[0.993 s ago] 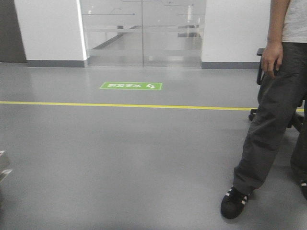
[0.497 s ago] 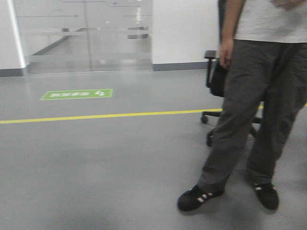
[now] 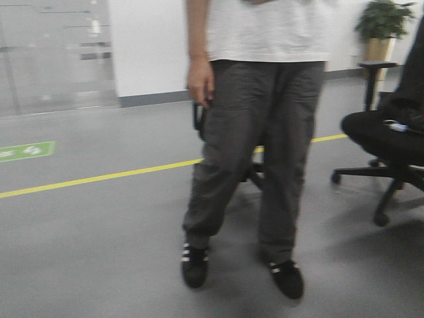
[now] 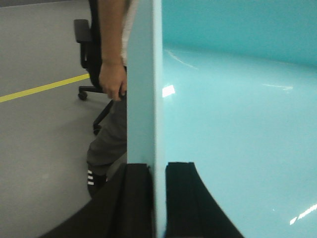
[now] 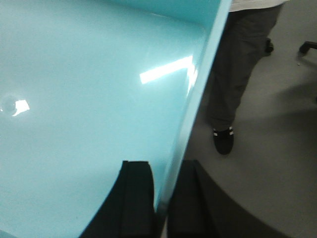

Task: Fetch blue bin and place on conveyor start
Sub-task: 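Carry the teal bin with both grippers to the red-framed conveyor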

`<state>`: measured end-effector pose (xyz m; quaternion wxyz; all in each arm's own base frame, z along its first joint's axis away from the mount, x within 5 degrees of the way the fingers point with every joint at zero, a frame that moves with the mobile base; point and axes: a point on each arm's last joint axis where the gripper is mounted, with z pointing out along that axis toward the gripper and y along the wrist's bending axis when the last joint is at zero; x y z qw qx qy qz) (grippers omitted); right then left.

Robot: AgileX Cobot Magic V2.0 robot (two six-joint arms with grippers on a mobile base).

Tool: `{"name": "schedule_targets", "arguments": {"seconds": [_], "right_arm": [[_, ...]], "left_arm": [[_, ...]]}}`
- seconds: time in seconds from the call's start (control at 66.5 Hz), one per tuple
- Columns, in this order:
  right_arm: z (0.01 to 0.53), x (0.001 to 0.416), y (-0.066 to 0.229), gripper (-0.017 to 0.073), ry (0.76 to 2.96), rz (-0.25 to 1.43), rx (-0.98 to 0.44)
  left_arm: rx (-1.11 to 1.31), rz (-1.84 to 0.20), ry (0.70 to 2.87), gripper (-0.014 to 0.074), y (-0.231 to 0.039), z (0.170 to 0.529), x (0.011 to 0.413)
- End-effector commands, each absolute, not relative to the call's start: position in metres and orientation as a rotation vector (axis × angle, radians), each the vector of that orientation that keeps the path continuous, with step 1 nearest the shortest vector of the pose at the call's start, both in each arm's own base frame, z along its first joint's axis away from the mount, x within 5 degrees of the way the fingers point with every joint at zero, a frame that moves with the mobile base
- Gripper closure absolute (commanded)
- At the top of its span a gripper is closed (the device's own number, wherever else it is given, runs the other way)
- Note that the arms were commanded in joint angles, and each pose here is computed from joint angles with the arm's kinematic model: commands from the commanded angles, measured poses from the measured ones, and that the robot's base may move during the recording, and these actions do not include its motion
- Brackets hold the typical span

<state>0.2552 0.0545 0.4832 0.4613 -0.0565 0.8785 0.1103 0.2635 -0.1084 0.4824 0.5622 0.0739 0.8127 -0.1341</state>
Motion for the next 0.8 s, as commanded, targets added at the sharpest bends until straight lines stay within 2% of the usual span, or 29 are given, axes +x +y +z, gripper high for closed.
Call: {"name": "schedule_targets", "arguments": {"seconds": [0.0,0.782], "right_arm": [[0.4897,0.2533,0.0533,0.0711,2.113,0.248,-0.165],[0.4897,0.2533,0.0533,0.0711,2.113,0.248,-0.165]], "left_arm": [[0.159,-0.381,1.806,0.0705,-0.1092,0.4988,0.2569],[0.159,-0.381,1.806,0.0705,-0.1092,0.4988,0.2569]]}}
